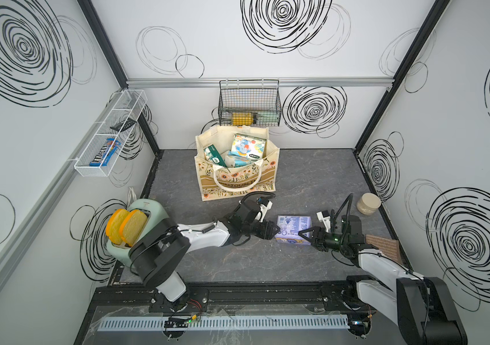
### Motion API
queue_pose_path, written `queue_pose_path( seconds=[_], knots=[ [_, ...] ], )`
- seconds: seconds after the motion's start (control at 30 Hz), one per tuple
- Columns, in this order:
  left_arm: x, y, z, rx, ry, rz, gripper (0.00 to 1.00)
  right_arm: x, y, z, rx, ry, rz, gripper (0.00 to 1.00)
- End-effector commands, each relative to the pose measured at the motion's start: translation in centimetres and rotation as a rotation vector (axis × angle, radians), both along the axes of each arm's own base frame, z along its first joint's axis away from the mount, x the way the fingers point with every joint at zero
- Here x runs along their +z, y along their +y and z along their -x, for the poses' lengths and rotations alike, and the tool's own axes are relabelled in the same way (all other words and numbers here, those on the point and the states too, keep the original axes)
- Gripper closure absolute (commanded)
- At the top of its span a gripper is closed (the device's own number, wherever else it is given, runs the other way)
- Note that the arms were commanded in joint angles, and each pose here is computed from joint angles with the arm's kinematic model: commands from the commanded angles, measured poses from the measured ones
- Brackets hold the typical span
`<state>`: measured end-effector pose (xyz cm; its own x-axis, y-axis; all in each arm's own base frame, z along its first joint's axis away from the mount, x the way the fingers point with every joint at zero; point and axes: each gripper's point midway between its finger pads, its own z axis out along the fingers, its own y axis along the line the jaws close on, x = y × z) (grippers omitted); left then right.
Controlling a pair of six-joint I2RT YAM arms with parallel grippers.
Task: Put tissues into the canvas bag
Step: Pick up the pack of facial tissues from the center of the board, then place the pack of facial tissues in the canvas bag.
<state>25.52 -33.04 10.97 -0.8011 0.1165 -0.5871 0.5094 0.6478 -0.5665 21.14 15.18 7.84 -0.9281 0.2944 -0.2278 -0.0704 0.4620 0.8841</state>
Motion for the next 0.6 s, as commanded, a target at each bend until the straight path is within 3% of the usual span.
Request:
queue_pose_path(
  seconds=[0.0, 0.1, 0.2, 0.37, 0.57],
  knots=[
    [11.0, 2.5, -1.3, 0.079, -0.223, 0.086, 0.2, 2.4, 0.0, -0.9, 0.013, -0.075, 0.003, 0.42],
    [18.4, 6.4, 0.0, 0.138, -0.36, 0.159, 0.08, 4.8, 0.1, -1.8, 0.007, -0.115, -0.01, 0.42],
    [22.4, 10.8, 2.1, 0.204, -0.459, 0.206, 0.01, 8.9, 0.2, -3.4, 0.004, -0.199, -0.021, 0.42],
    [22.9, 16.8, 5.5, 0.298, -0.559, 0.21, 0.04, 18.9, 0.3, -6.9, -0.015, -0.382, -0.028, 0.42],
    [20.6, 19.6, 7.6, 0.35, -0.575, 0.176, 0.04, 28.8, 3.2, -10.1, -0.002, -0.549, -0.079, 0.42]
  ],
)
